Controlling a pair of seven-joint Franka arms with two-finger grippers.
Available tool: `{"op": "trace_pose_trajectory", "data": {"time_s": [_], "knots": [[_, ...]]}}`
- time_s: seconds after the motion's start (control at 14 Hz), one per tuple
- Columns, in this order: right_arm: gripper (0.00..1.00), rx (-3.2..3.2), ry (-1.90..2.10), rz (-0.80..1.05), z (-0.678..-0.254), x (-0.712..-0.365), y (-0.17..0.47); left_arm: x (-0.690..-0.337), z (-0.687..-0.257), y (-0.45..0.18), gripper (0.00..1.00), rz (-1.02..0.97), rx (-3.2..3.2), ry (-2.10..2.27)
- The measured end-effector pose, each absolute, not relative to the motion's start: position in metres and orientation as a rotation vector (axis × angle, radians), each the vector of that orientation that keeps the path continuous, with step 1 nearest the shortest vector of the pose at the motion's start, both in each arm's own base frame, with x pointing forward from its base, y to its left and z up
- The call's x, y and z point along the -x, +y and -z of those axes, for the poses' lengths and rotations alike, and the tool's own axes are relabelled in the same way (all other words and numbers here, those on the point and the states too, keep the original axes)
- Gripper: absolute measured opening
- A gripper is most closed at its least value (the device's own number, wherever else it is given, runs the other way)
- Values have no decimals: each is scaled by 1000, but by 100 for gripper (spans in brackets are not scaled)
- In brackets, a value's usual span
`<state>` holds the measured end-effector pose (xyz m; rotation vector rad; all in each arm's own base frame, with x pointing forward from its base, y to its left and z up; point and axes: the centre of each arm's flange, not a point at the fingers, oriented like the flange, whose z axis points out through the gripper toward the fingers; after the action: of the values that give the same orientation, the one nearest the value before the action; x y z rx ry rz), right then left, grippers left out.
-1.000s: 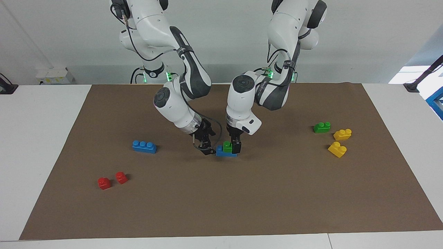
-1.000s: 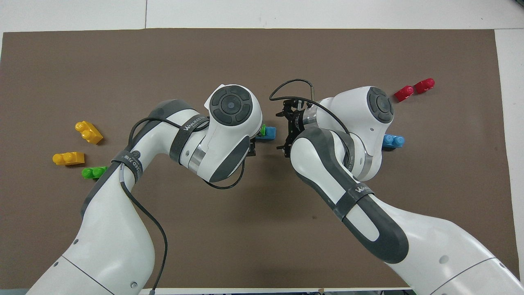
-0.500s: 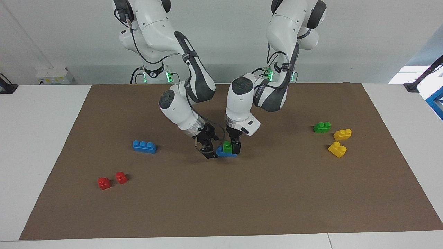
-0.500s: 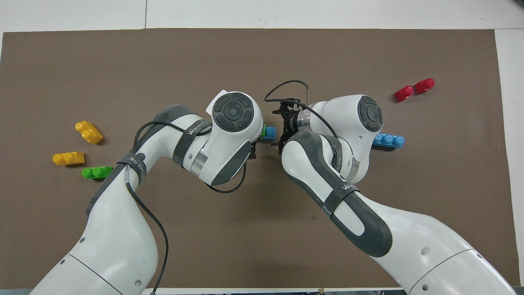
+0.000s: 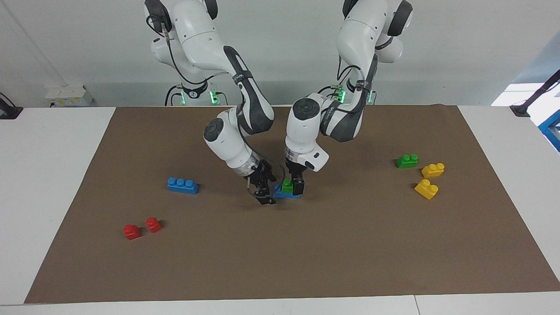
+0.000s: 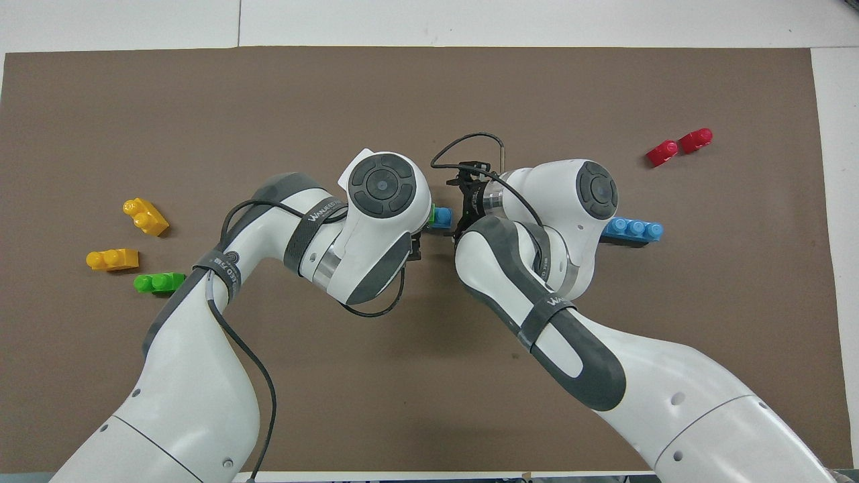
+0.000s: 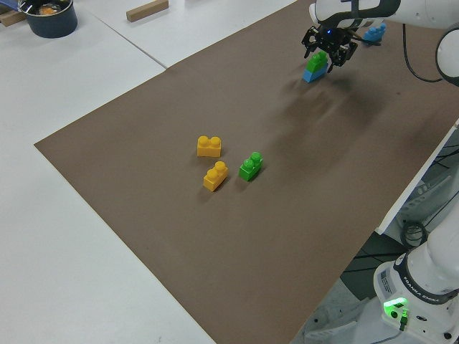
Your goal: Remove green block with left arm and hold with right
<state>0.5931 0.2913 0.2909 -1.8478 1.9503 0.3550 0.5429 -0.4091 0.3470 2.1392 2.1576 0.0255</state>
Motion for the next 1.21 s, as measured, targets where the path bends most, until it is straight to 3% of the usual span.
{"op": "trace_pose_trajectory", "data": {"time_s": [0.29, 0.43, 0.57, 0.79, 1.21], "knots": [[100, 1867, 1933, -336, -281, -587, 308, -542, -345, -408, 100, -26, -2139, 2160], [91, 1876, 1925, -334, -280, -586, 309, -542, -343, -408, 100, -25, -2141, 2161], [75, 1952, 1839, -312, -280, -584, 313, -541, -341, -407, 100, -25, -2142, 2162], [37, 2006, 1778, -300, -279, -581, 319, -541, -340, -407, 100, -25, -2141, 2162], [35, 2010, 1772, -297, -279, -581, 319, -541, -338, -405, 97, -27, -2136, 2164]]}}
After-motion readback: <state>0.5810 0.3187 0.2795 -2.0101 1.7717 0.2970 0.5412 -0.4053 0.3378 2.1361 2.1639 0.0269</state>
